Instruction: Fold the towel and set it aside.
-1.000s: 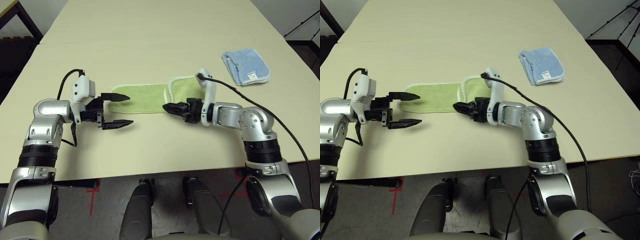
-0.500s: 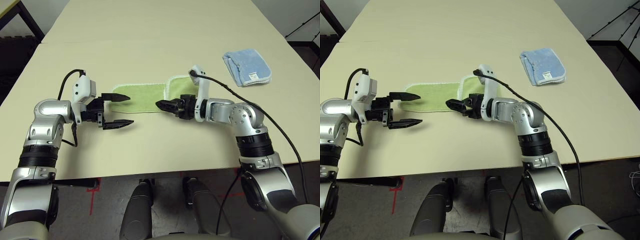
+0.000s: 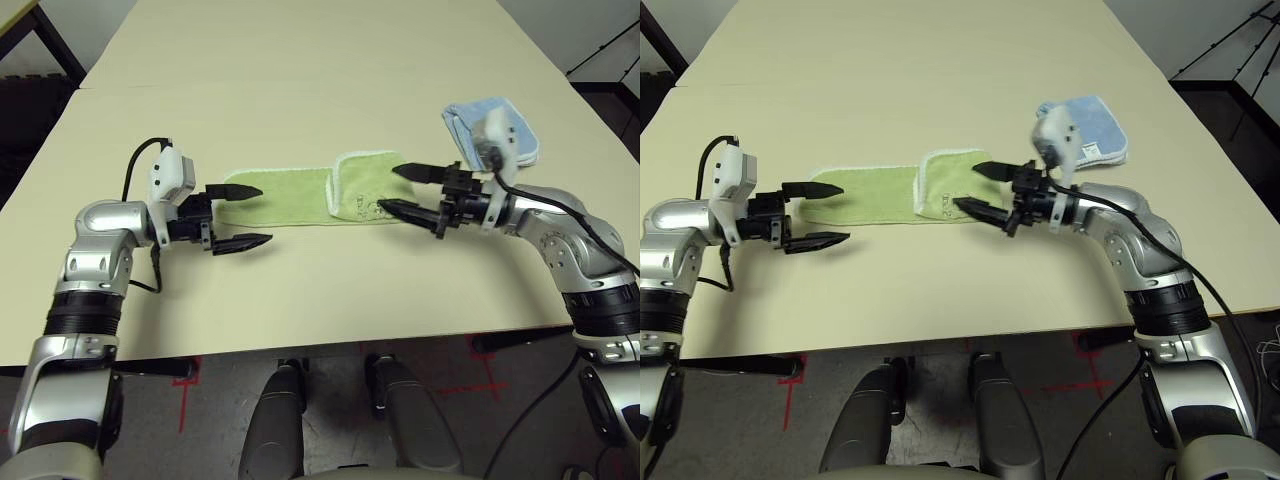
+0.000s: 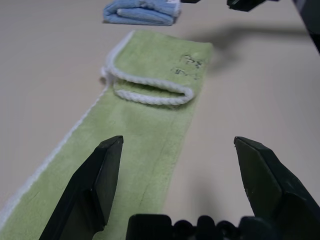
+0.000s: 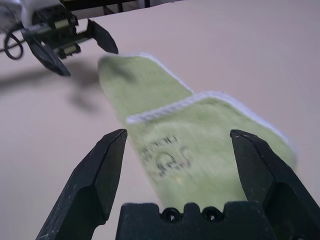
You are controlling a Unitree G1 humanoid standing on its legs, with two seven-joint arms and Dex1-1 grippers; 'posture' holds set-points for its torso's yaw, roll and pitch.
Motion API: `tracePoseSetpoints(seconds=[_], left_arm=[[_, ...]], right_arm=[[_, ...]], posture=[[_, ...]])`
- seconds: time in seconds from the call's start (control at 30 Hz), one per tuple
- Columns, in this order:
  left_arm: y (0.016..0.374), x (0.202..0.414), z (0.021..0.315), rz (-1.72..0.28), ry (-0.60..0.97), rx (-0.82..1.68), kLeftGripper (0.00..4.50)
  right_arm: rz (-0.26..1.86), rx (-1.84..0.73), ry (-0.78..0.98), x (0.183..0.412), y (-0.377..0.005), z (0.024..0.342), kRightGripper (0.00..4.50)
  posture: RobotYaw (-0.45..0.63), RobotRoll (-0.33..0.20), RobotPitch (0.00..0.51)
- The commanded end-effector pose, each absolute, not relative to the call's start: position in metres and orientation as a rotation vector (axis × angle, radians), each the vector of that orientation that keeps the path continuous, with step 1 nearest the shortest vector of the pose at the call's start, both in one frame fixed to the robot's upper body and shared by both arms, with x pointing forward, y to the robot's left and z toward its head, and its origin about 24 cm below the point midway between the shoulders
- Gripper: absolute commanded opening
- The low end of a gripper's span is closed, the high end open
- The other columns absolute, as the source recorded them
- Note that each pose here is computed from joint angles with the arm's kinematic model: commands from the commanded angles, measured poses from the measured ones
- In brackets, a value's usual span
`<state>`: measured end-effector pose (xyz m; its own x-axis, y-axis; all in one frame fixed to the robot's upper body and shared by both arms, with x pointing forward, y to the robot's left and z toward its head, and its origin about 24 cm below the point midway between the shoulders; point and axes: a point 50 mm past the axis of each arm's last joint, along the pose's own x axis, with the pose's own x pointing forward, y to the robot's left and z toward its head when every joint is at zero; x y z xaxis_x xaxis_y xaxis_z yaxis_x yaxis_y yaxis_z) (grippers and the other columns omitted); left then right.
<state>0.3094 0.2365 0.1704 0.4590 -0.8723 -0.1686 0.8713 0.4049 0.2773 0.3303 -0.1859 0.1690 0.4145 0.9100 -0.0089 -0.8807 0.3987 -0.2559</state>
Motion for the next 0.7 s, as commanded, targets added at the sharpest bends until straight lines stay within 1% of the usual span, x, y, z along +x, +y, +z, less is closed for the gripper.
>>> tracePoseSetpoints(seconds=[0.03, 0.13, 0.23, 0.37, 0.53, 0.63, 0.7], left_arm=[[0.231, 0.309, 0.177, -1.010, 0.002, 0.275, 4.50], [0.231, 0.310, 0.185, -0.918, 0.011, 0.230, 4.50], [0.237, 0.308, 0.191, -0.844, 0.056, 0.196, 4.50], [0.250, 0.303, 0.199, -0.765, 0.190, 0.076, 4.50], [0.258, 0.293, 0.205, -0.749, 0.427, -0.070, 4.50], [0.259, 0.295, 0.204, -0.726, 0.492, -0.177, 4.50], [0.261, 0.299, 0.200, -0.657, 0.540, -0.313, 4.50]], right_arm=[[1.185, -0.371, -0.164, 0.335, -0.202, 0.163, 4.48], [1.211, -0.425, -0.144, 0.339, -0.219, 0.159, 4.48], [1.232, -0.433, -0.100, 0.341, -0.235, 0.157, 4.48], [1.238, -0.422, -0.012, 0.339, -0.253, 0.155, 4.48], [1.231, -0.411, 0.011, 0.340, -0.256, 0.155, 4.48], [1.214, -0.389, -0.020, 0.342, -0.252, 0.154, 4.48], [1.218, -0.374, -0.040, 0.342, -0.248, 0.151, 4.48]], posture=[[0.03, 0.000, 0.173], [0.05, 0.000, 0.172], [0.07, 0.000, 0.175], [0.07, 0.000, 0.179], [0.07, 0.000, 0.182], [0.06, 0.000, 0.184], [0.06, 0.000, 0.186]])
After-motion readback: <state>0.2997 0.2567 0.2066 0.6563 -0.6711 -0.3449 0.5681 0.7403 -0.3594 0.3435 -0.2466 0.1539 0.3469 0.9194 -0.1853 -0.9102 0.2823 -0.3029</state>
